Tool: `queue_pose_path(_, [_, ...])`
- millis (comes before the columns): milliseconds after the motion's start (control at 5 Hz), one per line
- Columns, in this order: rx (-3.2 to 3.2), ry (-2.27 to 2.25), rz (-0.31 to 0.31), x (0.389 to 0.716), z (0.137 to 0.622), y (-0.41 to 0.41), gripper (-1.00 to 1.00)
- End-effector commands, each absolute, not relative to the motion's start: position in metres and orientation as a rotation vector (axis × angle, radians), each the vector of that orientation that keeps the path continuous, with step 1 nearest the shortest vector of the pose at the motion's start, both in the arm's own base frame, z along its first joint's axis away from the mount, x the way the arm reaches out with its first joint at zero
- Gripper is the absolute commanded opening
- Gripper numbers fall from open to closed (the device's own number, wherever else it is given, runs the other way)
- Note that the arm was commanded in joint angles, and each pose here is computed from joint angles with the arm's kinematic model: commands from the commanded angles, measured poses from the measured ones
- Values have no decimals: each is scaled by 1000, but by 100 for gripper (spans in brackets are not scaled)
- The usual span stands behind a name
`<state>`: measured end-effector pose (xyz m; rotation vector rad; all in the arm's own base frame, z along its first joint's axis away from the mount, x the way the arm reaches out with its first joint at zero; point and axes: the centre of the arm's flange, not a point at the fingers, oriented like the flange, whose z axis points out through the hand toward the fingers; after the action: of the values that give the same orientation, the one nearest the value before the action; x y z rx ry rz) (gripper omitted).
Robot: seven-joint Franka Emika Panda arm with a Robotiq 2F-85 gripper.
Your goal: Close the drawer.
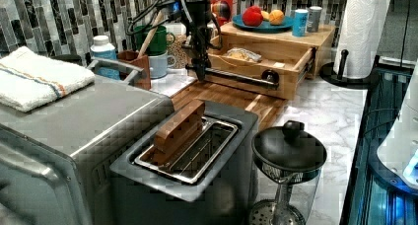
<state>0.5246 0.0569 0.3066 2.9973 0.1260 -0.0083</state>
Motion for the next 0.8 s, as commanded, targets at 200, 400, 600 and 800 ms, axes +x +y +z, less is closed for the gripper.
queue_pose_path(200, [3003, 201, 32, 521, 291, 15, -100])
queue_pose_path(400, [3024, 225, -12, 521, 289, -4, -100])
queue_pose_path(600, [3051, 225, -57, 521, 285, -24, -100])
queue_pose_path(800, [3028, 204, -13, 516, 278, -46, -100])
